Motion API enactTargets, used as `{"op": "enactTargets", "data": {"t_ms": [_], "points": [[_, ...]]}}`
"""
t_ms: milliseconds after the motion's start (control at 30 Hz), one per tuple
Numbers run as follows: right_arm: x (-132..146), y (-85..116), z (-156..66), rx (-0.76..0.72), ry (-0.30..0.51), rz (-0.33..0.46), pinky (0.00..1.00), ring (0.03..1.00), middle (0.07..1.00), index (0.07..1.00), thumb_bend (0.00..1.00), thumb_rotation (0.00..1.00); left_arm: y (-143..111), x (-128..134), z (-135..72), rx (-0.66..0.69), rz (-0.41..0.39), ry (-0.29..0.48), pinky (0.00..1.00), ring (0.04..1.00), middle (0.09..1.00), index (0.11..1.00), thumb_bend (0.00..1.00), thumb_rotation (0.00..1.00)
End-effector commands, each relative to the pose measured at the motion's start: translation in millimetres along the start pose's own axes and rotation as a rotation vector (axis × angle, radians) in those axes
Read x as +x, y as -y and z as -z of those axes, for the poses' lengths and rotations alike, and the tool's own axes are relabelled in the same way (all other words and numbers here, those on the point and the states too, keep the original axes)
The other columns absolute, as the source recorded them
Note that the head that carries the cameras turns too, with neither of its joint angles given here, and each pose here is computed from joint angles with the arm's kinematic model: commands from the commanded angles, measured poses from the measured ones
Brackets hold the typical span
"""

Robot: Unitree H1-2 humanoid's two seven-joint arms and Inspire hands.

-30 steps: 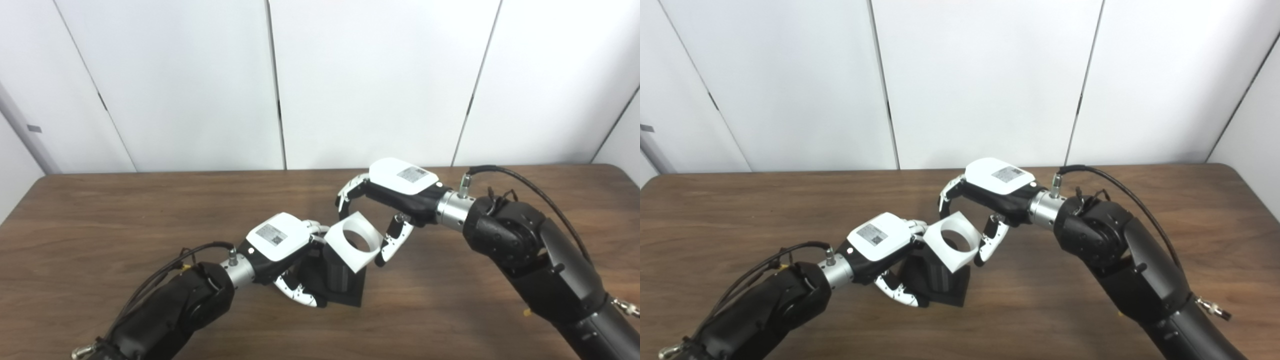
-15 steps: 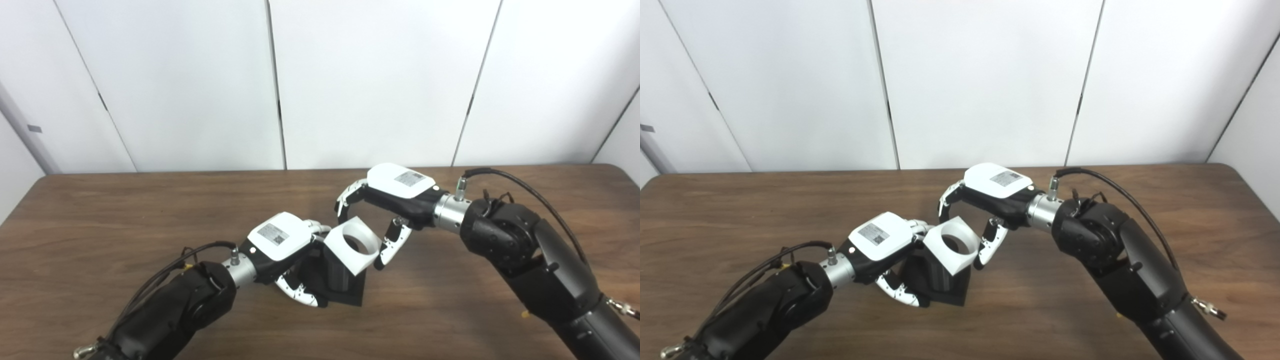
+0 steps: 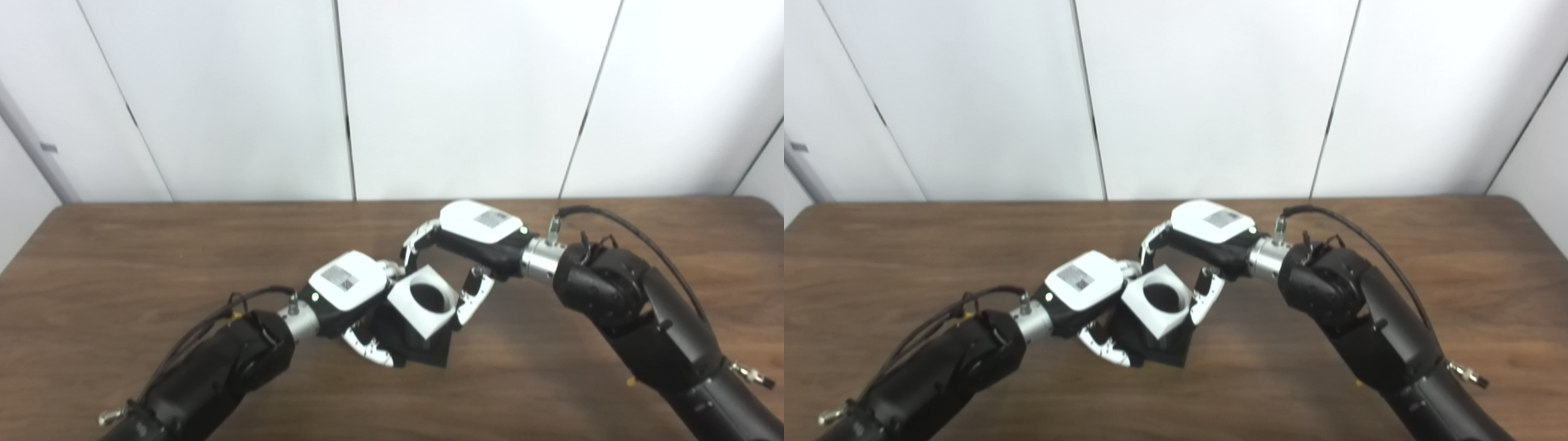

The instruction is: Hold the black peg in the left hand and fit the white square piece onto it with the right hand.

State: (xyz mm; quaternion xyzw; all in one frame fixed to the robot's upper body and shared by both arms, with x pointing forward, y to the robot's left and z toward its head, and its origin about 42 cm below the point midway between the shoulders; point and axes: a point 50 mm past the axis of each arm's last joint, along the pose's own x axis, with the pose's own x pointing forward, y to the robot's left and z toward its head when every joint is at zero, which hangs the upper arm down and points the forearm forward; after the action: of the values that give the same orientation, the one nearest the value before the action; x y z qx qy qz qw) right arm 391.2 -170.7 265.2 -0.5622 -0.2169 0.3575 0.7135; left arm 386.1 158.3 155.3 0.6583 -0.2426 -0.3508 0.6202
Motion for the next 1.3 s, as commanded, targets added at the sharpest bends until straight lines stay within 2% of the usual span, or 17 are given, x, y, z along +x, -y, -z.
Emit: {"op": "enactTargets", "data": {"t_ms": [0,367,533,567,600,667,1100,1267], "points": [[10.7,26.5,-19.3,-0.063,0.080,0.050,0.79,0.807,0.753,0.477,0.52,0.13,51.6,-6.4,-17.4,0.033,0.253,0.009,0.73,0.873,0.890,0.578,0.89,0.27],[16.7,29.6,-30.3,-0.097,0.100,-0.010,0.82,0.800,0.745,0.476,0.52,0.14,49.8,-5.2,-18.0,0.028,0.255,0.010,0.71,0.874,0.894,0.572,0.90,0.26],[16.0,30.8,-28.0,-0.118,0.042,-0.100,0.82,0.800,0.774,0.491,0.52,0.15,48.9,-6.7,-16.2,0.031,0.249,0.012,0.71,0.866,0.890,0.572,0.91,0.26],[15.7,30.8,-27.6,-0.119,0.035,-0.108,0.81,0.799,0.787,0.594,0.73,0.20,48.6,-6.8,-15.9,0.029,0.248,0.012,0.70,0.864,0.890,0.572,0.91,0.26],[15.2,30.8,-26.7,-0.121,0.029,-0.115,0.80,0.800,0.794,0.639,0.81,0.23,48.3,-7.0,-15.6,0.029,0.250,0.010,0.70,0.863,0.890,0.572,0.91,0.26],[14.2,30.5,-25.3,-0.121,0.022,-0.123,0.77,0.806,0.805,0.686,0.88,0.25,48.0,-7.6,-14.9,0.032,0.252,0.007,0.71,0.864,0.893,0.575,0.90,0.27],[11.6,29.1,-19.5,-0.111,-0.020,-0.158,0.80,0.847,0.838,0.731,0.90,0.25,47.6,-9.9,-10.1,0.011,0.240,0.003,0.72,0.861,0.883,0.568,0.93,0.24],[9.3,29.9,-16.6,-0.103,-0.024,-0.147,0.79,0.843,0.840,0.736,0.90,0.24,47.2,-10.9,-9.8,0.009,0.241,0.001,0.71,0.855,0.882,0.568,0.93,0.23]]}}
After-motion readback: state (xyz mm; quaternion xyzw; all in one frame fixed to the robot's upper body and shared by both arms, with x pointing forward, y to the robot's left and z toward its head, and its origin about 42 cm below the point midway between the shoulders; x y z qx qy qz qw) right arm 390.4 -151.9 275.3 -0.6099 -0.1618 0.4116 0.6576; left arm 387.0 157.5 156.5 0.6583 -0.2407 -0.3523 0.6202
